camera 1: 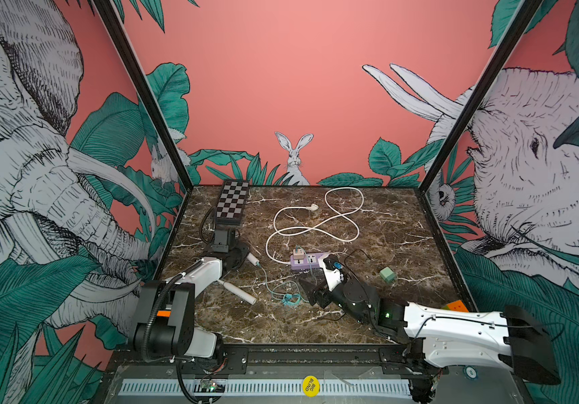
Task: Charge the electric toothbrush
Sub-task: Place the electric toothbrush at the center of the board.
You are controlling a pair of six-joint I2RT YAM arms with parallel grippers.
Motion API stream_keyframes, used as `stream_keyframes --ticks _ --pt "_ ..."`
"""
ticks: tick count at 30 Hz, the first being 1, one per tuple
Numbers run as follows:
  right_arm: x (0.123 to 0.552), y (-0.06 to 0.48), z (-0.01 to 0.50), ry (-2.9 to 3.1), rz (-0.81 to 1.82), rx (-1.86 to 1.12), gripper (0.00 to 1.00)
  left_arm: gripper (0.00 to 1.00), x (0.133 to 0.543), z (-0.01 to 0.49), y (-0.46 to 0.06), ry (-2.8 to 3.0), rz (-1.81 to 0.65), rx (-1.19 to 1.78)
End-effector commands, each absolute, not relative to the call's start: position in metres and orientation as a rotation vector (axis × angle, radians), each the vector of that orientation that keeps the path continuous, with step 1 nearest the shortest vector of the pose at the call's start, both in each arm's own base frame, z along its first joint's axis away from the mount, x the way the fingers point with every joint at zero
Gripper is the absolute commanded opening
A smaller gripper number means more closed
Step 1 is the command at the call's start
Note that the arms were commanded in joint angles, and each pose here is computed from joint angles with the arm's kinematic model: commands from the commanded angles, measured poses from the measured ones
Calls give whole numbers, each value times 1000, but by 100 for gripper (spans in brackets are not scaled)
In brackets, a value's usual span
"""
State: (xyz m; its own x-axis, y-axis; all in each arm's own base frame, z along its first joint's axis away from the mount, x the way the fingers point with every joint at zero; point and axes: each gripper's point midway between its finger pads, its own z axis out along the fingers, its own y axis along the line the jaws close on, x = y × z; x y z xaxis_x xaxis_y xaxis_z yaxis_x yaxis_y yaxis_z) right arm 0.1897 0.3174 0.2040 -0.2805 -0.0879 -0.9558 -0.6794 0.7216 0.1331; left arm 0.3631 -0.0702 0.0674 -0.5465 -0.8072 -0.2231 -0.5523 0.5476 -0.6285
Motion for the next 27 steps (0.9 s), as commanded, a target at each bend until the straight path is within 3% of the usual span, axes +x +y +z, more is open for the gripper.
stream_keyframes --ticks 1,2,4,10,21,27 --pt "194 308 199 1795 590 -589 88 0 384 79 -69 2265 -727 -994" --pt "194 306 198 1804 581 -583 88 0 387 77 -69 2263 -731 -987" --pt "197 300 193 1828 548 -555 99 0 388 70 -68 2292 -708 -976" --pt "211 262 182 1934 346 -435 99 1 384 50 -65 2366 -652 -985" --pt "220 174 130 2297 187 -42 99 64 373 37 -75 2405 -729 -1011" --pt "241 142 123 2355 240 160 98 80 368 56 -80 2388 -776 -998"
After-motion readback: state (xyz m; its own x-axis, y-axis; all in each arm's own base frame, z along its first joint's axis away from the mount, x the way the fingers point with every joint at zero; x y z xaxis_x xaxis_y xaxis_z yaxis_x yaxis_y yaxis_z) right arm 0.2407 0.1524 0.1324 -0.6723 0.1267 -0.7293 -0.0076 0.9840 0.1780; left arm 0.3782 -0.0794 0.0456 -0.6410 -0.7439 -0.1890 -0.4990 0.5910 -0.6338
